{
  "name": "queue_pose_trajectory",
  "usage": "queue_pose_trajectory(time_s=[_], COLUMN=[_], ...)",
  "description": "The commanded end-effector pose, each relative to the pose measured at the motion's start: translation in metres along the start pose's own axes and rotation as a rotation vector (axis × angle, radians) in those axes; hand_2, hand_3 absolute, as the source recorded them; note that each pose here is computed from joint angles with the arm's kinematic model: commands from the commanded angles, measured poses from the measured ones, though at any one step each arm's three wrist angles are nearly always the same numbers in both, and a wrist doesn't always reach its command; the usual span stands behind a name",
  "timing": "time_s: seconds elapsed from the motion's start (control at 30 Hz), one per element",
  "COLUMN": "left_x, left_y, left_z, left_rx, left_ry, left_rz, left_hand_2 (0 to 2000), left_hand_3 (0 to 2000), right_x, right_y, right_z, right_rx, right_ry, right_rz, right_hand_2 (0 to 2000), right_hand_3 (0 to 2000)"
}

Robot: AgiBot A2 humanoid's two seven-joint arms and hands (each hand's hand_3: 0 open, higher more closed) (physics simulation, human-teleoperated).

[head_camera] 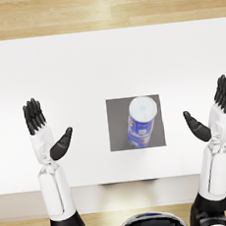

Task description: Pick up the blue can on the left and place it in the middle, then pick up the blue can on the right and place it on top of the can in the middle

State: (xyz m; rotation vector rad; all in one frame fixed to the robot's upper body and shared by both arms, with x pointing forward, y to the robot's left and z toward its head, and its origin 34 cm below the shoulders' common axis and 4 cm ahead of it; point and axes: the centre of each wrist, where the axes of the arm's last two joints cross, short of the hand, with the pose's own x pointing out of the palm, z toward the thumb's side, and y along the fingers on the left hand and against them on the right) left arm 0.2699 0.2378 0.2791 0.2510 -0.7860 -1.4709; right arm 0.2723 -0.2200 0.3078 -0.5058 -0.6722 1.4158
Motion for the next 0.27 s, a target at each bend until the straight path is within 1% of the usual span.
queue_pose_trajectory(time_s=[0.03,0.27], left_x=[-0.0003,-0.0009], left_y=[-0.0001,-0.0004], left_z=[-0.0002,-0.0007], left_rx=[-0.001,-0.003], left_ry=[0.000,0.000], left_rz=[0.001,0.004], left_hand_2=[0,0], left_hand_3=[0,0], right_x=[-0.0003,-0.0008], right_y=[0.0001,0.0005], right_z=[-0.0002,-0.0006], right_rx=[0.001,0.002], right_ry=[0.000,0.001], right_rz=[-0.001,-0.002], right_hand_2=[0,0], right_hand_3=[0,0])
